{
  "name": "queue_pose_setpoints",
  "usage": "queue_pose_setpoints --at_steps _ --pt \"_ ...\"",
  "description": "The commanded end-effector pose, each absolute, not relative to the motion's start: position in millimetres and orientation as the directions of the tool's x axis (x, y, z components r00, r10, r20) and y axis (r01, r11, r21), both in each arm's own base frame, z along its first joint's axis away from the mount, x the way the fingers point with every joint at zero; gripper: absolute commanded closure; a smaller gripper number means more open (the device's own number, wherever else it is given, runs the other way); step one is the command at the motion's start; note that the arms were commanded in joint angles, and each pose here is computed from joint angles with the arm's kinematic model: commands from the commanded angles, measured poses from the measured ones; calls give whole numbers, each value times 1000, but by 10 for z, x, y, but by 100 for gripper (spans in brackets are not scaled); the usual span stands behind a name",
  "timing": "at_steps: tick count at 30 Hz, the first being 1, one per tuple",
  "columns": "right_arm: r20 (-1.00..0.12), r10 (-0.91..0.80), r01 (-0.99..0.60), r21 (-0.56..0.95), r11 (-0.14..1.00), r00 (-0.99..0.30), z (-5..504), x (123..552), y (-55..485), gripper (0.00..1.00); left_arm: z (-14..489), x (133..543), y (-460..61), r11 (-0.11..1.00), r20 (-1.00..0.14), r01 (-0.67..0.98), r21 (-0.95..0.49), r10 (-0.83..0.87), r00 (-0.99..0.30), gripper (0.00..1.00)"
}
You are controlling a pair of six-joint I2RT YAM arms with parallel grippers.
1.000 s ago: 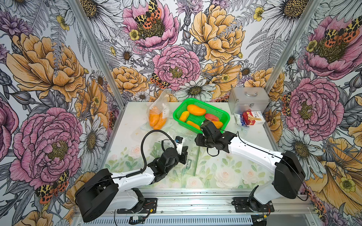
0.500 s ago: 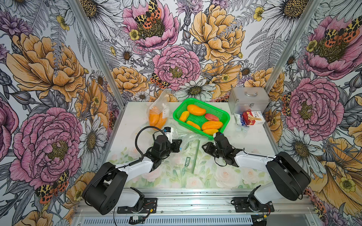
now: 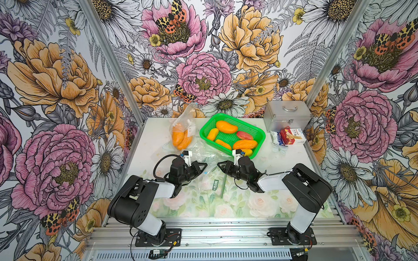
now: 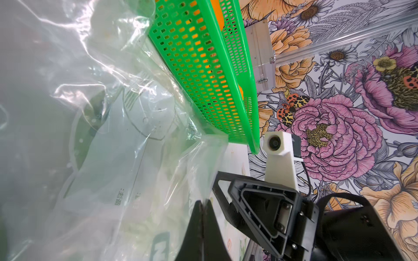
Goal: Place the mango in a zip-top bag and seal the zipper
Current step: Open the zipper food storage bag.
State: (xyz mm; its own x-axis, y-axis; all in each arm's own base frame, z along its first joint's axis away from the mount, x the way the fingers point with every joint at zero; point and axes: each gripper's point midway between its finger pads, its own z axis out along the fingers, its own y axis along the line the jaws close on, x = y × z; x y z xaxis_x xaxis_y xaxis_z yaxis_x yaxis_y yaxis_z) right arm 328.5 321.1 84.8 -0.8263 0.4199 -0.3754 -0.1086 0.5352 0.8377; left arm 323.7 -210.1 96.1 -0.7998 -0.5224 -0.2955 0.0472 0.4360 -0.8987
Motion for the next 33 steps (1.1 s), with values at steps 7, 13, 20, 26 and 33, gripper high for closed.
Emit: queue_pose_setpoints --at_steps 7,13,20,26,33 --pt "-358 410 -101 843 528 -839 888 3097 3393 57 1181 3298 -2111 350 -272 69 -934 -573 -773 100" --pt "-363 405 -125 854 506 -839 908 3174 3509 56 1154 3269 -2151 354 -271 67 -933 -567 -778 100" --pt "-378 420 -167 873 459 -825 1069 3300 3645 55 1122 3240 -2148 356 -267 61 -932 -566 -780 100" --pt "-375 435 -162 878 451 -819 1091 3331 3644 55 1110 3235 -2138 355 -264 56 -933 -570 -778 100" --pt "-356 448 -147 888 435 -820 1074 3392 3697 55 1163 3212 -2168 333 -257 65 -941 -574 -778 100"
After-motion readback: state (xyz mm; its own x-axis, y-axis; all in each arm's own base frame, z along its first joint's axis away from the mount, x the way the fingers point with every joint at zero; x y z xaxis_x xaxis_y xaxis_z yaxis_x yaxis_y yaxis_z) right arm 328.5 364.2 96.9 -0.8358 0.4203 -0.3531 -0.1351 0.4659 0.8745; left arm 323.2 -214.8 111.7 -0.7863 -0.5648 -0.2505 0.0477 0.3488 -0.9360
